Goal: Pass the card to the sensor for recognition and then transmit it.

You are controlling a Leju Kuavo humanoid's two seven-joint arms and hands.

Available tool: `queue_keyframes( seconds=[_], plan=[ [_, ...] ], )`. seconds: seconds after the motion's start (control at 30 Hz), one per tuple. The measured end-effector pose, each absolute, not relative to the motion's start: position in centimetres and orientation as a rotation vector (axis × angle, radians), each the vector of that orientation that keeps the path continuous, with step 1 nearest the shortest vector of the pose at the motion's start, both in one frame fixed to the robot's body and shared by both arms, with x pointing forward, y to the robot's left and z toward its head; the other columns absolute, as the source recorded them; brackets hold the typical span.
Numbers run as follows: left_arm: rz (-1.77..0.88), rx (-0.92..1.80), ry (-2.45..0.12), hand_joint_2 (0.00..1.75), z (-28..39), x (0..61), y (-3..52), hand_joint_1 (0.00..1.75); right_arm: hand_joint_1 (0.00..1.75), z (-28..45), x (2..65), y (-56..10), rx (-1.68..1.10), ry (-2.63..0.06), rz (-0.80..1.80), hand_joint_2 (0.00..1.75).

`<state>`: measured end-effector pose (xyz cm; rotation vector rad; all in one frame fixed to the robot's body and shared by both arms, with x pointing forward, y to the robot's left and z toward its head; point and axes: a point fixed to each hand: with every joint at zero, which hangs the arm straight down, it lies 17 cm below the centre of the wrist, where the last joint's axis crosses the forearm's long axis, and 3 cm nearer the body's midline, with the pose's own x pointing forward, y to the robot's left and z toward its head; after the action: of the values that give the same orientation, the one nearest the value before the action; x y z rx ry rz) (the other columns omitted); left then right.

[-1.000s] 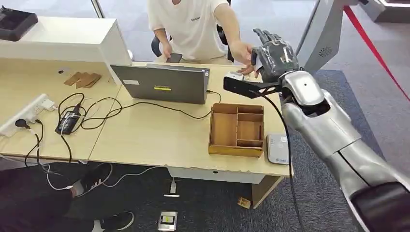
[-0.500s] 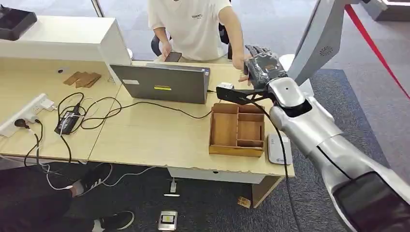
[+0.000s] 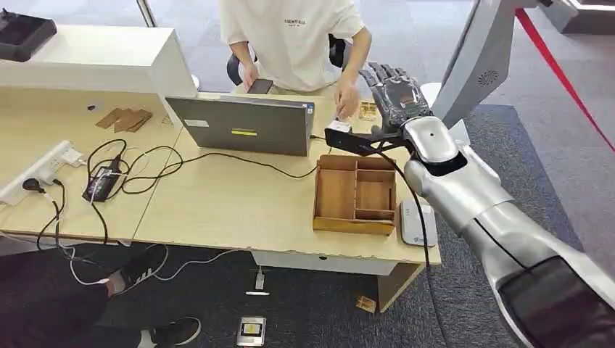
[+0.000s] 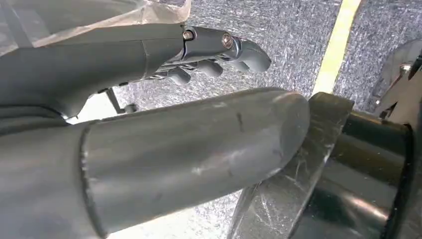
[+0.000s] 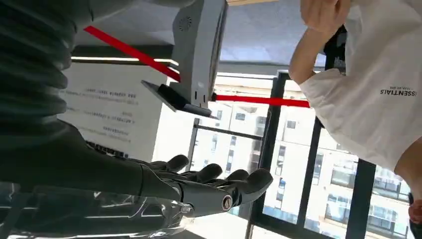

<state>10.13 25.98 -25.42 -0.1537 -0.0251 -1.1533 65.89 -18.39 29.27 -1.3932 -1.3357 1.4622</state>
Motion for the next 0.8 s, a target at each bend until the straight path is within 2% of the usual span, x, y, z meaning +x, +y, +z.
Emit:
queue_keyframes(
  seconds=[0.3,0.63,0.8],
  plan=[
    [-1.099,-0.188,-0.009,0.00,-25.6,8.2,25.5,0.00,0.00,32.0,64.3,-17.2,-1.219,-1.588,1.197,1.75],
    [-1.042,-0.179,-0.009,0.00,-26.0,7.2,25.9,0.00,0.00,23.0,56.9,-19.7,-0.965,-1.630,1.005,1.75],
    [-1.035,-0.177,-0.007,0.00,-26.0,7.2,26.0,0.00,0.00,21.6,54.9,-21.2,-0.940,-1.629,0.983,1.75]
  ],
)
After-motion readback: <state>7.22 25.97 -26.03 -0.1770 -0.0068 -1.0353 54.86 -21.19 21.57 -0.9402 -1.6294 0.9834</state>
